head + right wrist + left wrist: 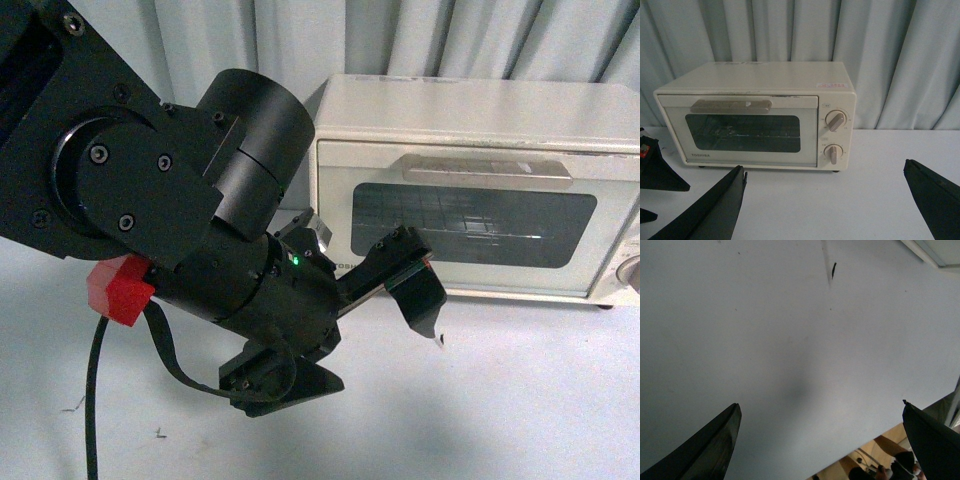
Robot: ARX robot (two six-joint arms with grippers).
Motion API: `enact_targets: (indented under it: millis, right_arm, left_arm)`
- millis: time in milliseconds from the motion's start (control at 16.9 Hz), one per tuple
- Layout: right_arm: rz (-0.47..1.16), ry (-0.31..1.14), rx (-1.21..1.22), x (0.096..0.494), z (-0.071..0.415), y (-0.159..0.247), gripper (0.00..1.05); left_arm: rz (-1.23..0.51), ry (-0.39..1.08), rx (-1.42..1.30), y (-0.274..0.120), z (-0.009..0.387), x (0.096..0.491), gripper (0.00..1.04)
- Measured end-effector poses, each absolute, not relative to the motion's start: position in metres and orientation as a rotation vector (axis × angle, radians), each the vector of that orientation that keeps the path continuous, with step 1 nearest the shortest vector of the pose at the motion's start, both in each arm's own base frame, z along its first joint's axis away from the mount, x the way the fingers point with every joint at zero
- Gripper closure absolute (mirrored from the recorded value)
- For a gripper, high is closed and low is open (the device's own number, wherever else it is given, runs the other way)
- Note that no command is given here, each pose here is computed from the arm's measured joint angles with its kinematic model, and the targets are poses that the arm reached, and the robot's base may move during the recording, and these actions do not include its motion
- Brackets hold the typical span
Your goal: Open oven
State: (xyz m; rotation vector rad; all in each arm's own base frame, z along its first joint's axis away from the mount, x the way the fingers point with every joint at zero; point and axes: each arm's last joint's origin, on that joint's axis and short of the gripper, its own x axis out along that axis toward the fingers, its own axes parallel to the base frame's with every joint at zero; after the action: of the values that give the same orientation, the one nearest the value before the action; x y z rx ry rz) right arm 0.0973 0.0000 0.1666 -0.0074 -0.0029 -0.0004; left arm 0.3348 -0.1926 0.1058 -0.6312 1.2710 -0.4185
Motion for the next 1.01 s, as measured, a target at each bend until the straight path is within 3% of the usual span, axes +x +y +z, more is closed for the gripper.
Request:
enact_targets:
  millis: [650,1005]
  right_arm:
    - [0.000,-0.003,-0.007,0.097,0.167,0.000,0.06]
    - [0.000,-0.003,-0.007,0.097,0.167,0.000,0.06]
  left_arm:
    - [-0.491,1.359,-0.411,-0.192,0.086,0.347,0.07]
    - [-0.338,1.434,-0.451,-0.182,0.073,0.357,0.07]
